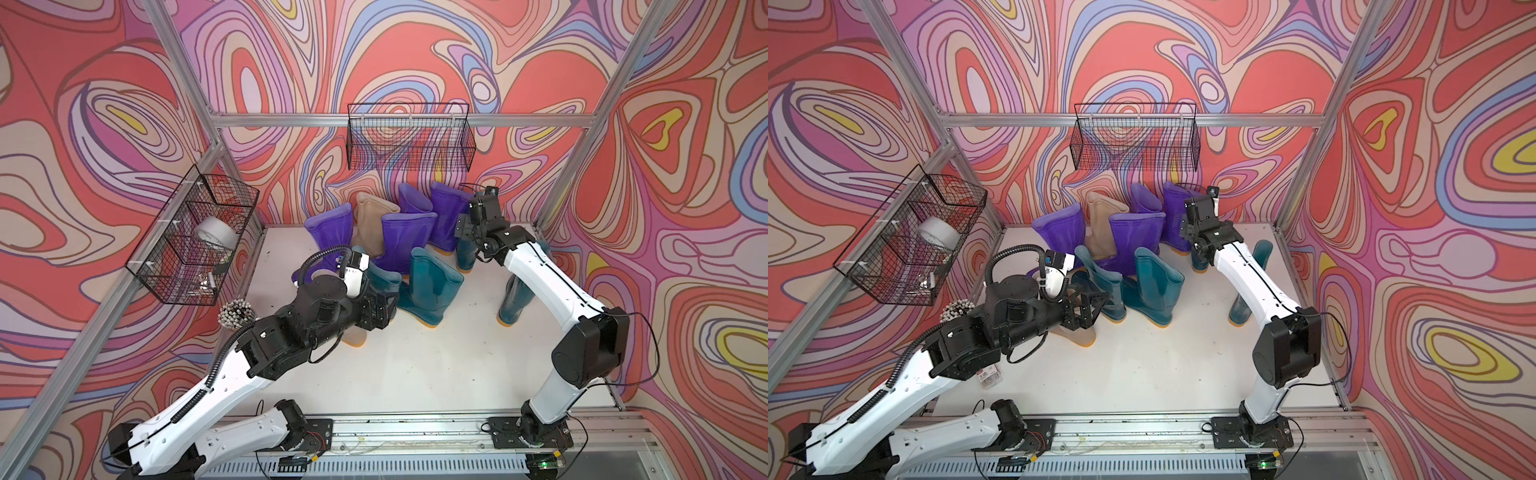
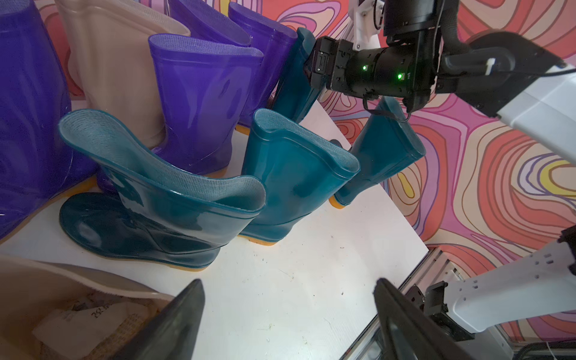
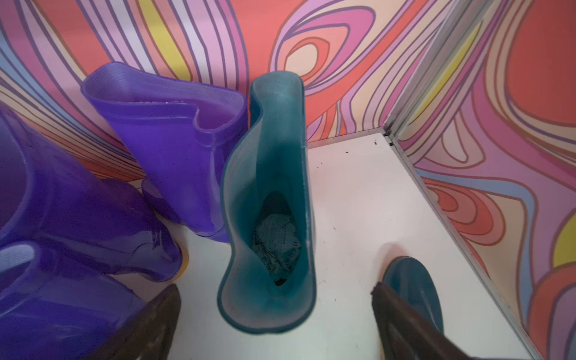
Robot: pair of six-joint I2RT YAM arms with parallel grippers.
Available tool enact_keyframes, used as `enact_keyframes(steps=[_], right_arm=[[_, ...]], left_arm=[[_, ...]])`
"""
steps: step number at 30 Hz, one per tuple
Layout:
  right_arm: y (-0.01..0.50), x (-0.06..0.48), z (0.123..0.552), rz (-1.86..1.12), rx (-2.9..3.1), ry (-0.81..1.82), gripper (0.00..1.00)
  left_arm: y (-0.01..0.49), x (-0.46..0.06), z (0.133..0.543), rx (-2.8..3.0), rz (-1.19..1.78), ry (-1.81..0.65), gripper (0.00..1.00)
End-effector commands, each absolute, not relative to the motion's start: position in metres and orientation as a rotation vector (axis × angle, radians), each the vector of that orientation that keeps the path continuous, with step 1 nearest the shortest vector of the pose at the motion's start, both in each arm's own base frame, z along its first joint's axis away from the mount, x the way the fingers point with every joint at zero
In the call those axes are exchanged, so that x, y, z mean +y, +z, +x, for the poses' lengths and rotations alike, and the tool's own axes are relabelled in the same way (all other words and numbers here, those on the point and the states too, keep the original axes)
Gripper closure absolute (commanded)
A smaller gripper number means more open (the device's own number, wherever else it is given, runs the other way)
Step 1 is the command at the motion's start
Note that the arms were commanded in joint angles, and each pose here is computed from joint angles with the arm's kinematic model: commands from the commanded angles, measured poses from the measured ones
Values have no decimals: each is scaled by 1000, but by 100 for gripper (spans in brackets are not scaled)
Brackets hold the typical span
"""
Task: Match and arrange rain boots in pairs
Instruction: Pick up the rain boot at the center of the board.
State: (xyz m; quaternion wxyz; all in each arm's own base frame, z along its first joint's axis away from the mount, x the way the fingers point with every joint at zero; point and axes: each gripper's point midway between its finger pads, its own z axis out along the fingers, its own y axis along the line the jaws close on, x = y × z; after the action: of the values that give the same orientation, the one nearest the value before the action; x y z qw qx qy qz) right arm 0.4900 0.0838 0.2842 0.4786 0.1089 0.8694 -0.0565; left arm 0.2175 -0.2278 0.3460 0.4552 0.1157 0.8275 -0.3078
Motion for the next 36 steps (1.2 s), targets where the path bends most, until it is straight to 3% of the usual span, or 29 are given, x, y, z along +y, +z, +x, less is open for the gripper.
enact_keyframes(steps=[1,5,16,20,25,31,36], right_arm=[[293,72,502,338,2109,-64,3],[287,59,511,391,2108,-153,5],[271,55,536,389,2173,-45,22],[266,56,537,384,2192,-29,37],[277,60,529,390,2163,30,70],[292,59,520,388,2138,47,96],[310,55,511,418,2103,54,100]], left_arm=[[332,-224,218,2078,299,-705,12],[333,-223,218,2071,295,-706,12],[336,-218,216,2059,291,-698,12],[333,-219,218,2060,287,-694,11],[329,-220,219,2070,294,-686,11],[334,-222,220,2059,306,-687,11],[333,-225,220,2059,315,-694,11]])
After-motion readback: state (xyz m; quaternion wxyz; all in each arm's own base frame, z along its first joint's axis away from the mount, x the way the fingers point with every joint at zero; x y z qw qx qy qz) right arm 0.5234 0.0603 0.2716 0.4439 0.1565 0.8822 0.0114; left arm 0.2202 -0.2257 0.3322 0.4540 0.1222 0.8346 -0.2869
